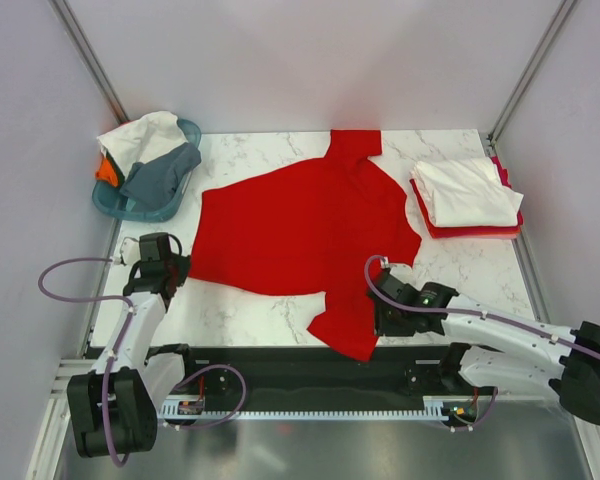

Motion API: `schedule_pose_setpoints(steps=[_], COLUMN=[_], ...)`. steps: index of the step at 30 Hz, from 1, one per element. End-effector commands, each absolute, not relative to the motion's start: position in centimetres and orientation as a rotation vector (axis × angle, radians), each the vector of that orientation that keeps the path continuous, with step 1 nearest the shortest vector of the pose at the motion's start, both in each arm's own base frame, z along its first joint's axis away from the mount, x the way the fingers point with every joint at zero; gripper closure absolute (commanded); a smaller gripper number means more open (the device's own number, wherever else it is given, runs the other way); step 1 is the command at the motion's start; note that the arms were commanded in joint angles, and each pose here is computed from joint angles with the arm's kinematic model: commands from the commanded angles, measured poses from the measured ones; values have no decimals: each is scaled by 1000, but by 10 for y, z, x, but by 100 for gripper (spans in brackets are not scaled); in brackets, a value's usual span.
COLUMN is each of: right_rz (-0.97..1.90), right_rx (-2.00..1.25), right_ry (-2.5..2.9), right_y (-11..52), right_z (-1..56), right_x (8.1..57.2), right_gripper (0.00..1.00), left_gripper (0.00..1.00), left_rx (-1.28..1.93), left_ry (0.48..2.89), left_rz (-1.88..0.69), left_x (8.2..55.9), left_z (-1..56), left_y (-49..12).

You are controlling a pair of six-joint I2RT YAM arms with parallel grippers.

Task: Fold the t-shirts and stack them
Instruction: Flatten the tshirt out

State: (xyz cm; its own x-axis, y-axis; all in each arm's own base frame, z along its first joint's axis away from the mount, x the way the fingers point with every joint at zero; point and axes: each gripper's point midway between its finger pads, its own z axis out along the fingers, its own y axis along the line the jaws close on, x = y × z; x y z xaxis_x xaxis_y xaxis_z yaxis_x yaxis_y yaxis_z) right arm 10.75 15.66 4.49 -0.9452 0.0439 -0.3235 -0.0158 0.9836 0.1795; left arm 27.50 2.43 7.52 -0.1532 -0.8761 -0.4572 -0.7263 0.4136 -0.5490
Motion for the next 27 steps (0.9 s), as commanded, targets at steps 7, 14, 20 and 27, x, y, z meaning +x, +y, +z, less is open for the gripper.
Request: schedule_pose_setpoints(steps=[7,14,20,27], right_rz=[12,17,71,40], right_rx=[107,145,174,212], right_ry=[2633,2548,2551,2575], right_y=[156,167,170,165], right_z=[49,74,69,47], right_x=[161,217,265,324], right_gripper=[54,90,100,100], left_gripper=[98,98,98,98], left_rx=[-1311,-1320,-1333,-1382], left_ry=[1905,1899,1883,1852], left_rz=[-262,-266,-254,-206], left_x=[283,284,283,286], left_z=[93,94,93,92], left_y=[26,26,29,38])
